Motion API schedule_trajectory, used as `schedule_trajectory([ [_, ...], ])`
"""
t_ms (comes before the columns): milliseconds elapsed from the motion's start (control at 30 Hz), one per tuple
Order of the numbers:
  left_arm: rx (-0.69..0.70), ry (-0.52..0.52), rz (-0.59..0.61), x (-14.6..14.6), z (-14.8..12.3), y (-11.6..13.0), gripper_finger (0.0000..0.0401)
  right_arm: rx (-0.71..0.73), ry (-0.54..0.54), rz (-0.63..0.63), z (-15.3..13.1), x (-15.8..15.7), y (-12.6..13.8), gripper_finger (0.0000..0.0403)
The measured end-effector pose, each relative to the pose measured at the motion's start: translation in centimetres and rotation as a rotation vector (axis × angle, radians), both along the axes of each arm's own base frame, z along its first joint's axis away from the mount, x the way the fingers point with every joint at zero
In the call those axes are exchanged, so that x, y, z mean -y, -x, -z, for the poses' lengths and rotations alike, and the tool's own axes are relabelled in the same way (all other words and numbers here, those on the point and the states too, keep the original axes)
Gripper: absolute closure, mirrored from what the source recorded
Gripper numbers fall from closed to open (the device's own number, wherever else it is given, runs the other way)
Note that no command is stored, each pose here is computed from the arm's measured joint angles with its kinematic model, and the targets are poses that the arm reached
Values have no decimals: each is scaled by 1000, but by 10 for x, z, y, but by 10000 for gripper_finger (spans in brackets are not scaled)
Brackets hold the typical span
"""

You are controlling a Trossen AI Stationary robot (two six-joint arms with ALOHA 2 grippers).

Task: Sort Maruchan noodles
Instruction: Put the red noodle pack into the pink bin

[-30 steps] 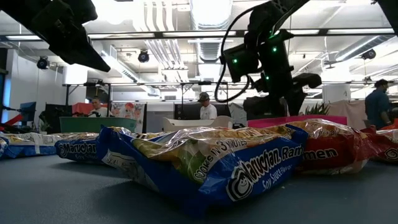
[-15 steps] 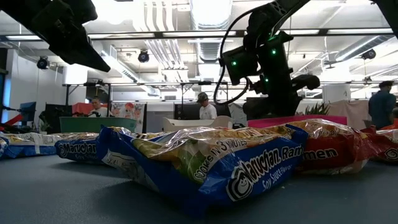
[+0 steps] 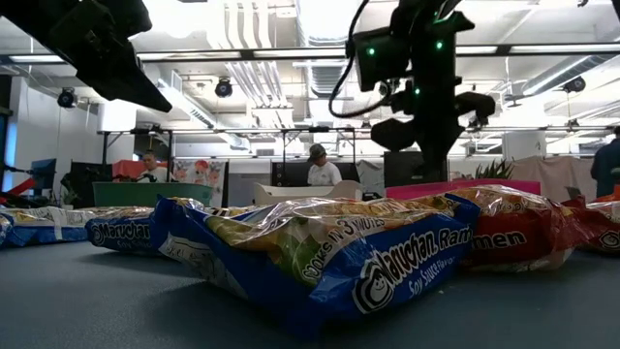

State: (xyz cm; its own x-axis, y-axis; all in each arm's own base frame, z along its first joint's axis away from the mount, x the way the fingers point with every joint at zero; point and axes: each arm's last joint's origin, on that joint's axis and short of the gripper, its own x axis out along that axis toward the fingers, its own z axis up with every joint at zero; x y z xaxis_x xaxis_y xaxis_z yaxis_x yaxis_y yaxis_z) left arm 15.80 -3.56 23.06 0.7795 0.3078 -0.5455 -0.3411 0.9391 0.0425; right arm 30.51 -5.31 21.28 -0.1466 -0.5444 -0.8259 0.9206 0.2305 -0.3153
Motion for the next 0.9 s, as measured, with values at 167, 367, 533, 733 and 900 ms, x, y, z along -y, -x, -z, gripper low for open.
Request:
schedule_trajectory([
  [167,0,0,-1,0,0,0,401,18,9,30,-3,4,2,394],
  [367,0,0,-1,0,0,0,401,-10,-69,27,-2,18,5,358],
  [533,0,0,0,0,0,0,401,-59,-197,-70,-7,37,13,296],
  [733,0,0,-1,0,0,0,401,-28,-262,-90,-20,50,25,232],
  [900,0,0,0,0,0,0,401,-28,-261,-104,-17,50,27,216],
])
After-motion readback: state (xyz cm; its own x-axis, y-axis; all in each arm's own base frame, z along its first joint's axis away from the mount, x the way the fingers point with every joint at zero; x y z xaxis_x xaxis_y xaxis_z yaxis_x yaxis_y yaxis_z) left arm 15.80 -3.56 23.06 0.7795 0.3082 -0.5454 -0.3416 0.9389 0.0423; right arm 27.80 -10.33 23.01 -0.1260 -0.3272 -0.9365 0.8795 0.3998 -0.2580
